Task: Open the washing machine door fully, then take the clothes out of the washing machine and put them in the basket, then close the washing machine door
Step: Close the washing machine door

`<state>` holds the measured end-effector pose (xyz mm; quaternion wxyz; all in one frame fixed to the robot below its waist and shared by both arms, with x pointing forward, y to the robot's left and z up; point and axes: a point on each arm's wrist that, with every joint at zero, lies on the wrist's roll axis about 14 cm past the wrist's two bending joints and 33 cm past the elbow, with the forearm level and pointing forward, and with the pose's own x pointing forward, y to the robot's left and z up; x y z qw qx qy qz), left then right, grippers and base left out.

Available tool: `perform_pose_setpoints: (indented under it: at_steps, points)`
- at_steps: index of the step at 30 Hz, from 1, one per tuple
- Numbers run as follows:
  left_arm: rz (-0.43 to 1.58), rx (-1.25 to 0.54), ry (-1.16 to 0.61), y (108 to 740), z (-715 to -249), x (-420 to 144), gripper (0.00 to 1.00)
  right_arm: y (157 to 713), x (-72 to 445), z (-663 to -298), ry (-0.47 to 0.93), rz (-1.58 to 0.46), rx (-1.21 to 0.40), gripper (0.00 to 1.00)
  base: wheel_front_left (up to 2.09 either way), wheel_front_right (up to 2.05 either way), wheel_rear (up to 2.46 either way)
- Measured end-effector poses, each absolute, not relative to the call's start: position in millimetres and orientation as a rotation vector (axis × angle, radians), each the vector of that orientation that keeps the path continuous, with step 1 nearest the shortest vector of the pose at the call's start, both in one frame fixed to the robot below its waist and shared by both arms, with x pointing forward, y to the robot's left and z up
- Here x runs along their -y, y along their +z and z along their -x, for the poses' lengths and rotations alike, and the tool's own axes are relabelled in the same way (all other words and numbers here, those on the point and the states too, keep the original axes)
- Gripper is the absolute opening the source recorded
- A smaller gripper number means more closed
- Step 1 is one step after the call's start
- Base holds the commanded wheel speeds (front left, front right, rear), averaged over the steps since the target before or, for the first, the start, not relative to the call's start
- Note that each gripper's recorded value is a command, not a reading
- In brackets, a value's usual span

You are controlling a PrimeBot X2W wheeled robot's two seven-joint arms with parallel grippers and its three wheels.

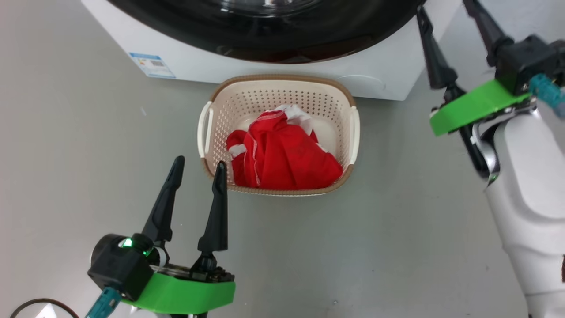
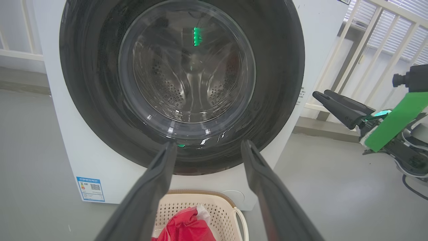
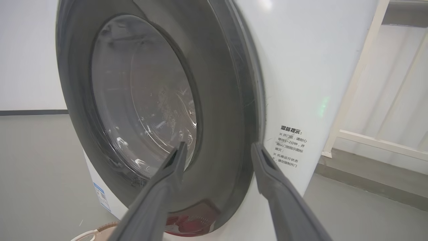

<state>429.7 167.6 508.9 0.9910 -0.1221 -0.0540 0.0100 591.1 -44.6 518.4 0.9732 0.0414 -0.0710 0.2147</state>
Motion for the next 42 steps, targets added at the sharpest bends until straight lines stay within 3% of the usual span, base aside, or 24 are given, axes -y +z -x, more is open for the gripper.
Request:
perform_pose_setpoints:
  at_steps: [13, 25, 42]
  points:
    - [0.239, 0.156, -0.019, 528, -422, -155, 1.0, 526, 81, -529, 0.355, -0.104, 0.16, 1.0, 0.0, 0.0, 0.0]
    - [0.21, 0.212, -0.055, 549, -414, -146, 1.0, 527, 135, -475, 0.199, -0.073, 0.145, 1.0, 0.0, 0.0, 0.0]
    - [0.159, 0.203, -0.022, 549, -393, -159, 1.0, 542, 168, -407, 0.108, -0.067, 0.162, 1.0, 0.0, 0.0, 0.0]
